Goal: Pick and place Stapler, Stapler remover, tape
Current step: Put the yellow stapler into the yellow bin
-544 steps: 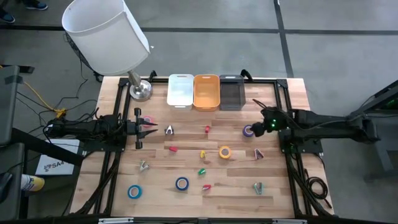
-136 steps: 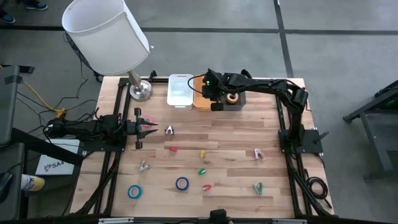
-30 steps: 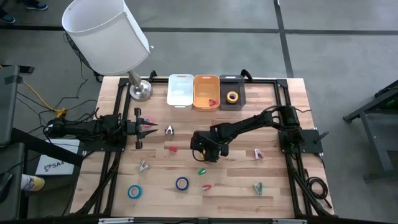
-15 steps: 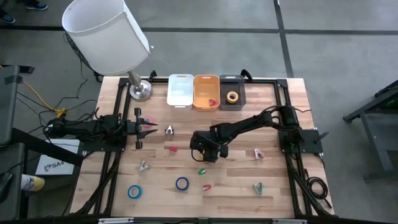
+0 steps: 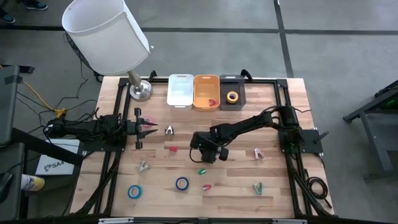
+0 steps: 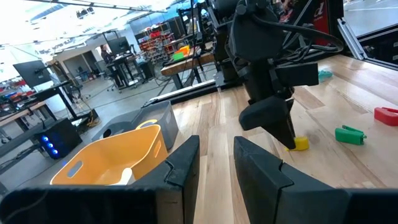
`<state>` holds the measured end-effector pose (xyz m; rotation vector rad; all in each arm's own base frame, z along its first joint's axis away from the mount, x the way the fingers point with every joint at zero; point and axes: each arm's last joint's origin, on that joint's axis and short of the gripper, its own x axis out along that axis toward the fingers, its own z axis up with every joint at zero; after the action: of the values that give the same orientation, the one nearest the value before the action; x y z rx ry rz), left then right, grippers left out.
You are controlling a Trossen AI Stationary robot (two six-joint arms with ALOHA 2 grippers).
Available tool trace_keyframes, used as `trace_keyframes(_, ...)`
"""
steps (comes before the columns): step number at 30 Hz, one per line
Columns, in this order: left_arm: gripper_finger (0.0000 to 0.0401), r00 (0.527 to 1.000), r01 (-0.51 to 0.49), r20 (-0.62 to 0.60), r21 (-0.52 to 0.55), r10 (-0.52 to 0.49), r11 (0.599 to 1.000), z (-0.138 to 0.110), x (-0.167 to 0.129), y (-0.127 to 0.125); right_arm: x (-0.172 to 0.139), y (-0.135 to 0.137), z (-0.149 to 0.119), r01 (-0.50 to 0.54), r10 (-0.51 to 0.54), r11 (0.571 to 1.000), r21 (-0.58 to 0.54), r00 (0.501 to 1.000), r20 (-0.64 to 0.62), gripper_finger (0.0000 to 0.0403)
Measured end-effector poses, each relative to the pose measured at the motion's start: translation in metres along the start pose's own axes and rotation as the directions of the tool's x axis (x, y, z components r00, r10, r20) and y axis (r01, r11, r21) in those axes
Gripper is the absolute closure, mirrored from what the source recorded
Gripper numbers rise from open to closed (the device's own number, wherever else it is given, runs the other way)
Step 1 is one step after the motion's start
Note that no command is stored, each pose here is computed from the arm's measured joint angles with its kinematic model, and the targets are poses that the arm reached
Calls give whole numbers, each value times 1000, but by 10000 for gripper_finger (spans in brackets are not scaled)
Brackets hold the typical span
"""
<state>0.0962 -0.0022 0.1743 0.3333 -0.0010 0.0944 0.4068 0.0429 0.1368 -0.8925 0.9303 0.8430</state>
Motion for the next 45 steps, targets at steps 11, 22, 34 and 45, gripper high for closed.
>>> trace_keyframes(11,305,1000,-1,0,0,1,1000,0,0,0,-42,-28,-26,161,-71,878,451,975,-209,353)
trace_keyframes(22,305,1000,0,0,0,0,1000,0,0,0,-126,-80,-91,416,-130,502,758,903,-409,354)
trace_keyframes(34,305,1000,0,0,0,0,1000,0,0,0,-150,-92,-170,445,-107,83,891,893,-436,346)
trace_keyframes(45,305,1000,-1,0,0,1,1000,0,0,0,-123,-99,-199,292,-96,-171,941,946,-310,344)
